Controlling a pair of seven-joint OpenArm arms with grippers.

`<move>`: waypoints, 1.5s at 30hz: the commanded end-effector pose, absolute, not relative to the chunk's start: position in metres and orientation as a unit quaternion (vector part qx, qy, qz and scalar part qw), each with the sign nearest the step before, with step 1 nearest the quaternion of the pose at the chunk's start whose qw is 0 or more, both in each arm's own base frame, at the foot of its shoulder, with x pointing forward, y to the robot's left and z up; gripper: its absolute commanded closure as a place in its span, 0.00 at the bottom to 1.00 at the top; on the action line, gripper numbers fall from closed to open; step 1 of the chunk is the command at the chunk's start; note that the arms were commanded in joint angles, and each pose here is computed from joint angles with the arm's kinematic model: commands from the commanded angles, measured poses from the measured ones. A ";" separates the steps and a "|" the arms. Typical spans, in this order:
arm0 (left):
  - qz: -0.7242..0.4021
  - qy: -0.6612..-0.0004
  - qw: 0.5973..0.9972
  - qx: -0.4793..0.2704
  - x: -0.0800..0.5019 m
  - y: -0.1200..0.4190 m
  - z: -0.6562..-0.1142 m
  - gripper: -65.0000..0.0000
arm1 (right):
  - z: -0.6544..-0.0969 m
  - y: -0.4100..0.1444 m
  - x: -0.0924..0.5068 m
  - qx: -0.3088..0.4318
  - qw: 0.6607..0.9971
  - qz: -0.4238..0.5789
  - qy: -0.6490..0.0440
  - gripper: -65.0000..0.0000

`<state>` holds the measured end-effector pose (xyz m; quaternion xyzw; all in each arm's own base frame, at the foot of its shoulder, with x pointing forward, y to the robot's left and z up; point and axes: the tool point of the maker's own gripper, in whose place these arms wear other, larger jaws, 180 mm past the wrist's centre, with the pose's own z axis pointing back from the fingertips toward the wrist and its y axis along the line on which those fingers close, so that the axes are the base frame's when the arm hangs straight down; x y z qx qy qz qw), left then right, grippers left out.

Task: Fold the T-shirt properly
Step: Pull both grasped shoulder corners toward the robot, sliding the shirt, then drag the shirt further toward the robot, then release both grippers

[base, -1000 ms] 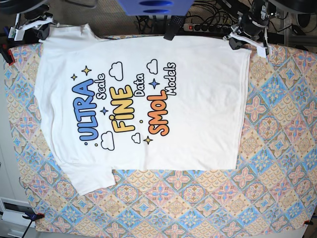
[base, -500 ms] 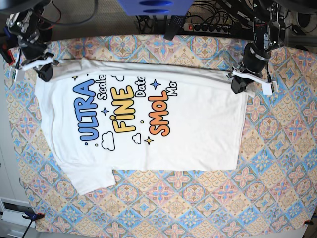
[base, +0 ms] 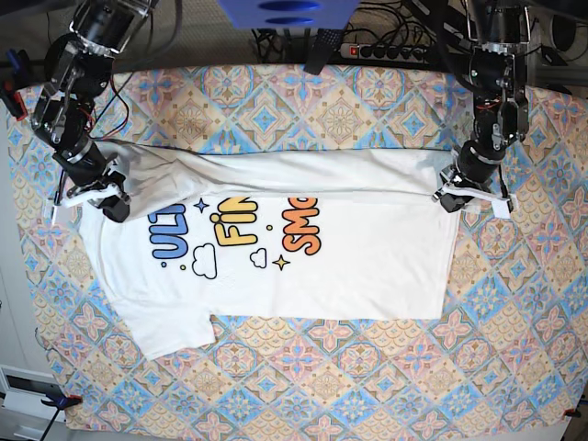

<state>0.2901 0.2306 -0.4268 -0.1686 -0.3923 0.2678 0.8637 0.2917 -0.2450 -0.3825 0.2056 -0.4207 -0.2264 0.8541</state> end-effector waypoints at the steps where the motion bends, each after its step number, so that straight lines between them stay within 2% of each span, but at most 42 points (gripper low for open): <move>1: 0.259 -0.409 0.857 -0.174 0.304 0.230 -0.417 1.00 | -0.372 -0.251 0.305 0.205 0.846 -0.223 -0.439 0.99; 4: 0.246 -0.408 0.860 -0.183 0.312 0.218 -0.416 1.00 | -0.378 -0.246 0.320 0.221 0.843 -0.229 -0.433 0.97; 6: 0.244 -0.408 0.860 -0.185 0.313 0.216 -0.416 0.97 | -0.378 -0.246 0.325 0.224 0.842 -0.231 -0.433 0.90; 10: 0.246 -0.408 0.859 -0.189 0.313 0.215 -0.415 0.77 | -0.372 -0.257 0.325 0.211 0.845 -0.222 -0.438 0.68; 14: 0.246 -0.413 0.858 -0.184 0.307 0.220 -0.411 0.60 | -0.343 -0.263 0.328 0.193 0.840 -0.192 -0.469 0.56; 18: 0.254 -0.423 0.853 -0.170 0.285 0.236 -0.399 0.54 | -0.335 -0.261 0.304 0.171 0.848 -0.166 -0.473 0.56; 24: 0.254 -0.390 0.870 -0.165 0.248 0.242 -0.394 0.55 | -0.344 -0.256 0.256 0.146 0.871 -0.146 -0.445 0.56; 35: 0.306 -0.329 0.880 -0.156 0.219 0.247 -0.443 0.55 | -0.369 -0.256 0.225 0.142 0.889 -0.160 -0.405 0.56; 45: 0.348 -0.299 0.872 -0.169 0.226 0.238 -0.475 0.55 | -0.414 -0.275 0.202 0.142 0.897 -0.222 -0.354 0.55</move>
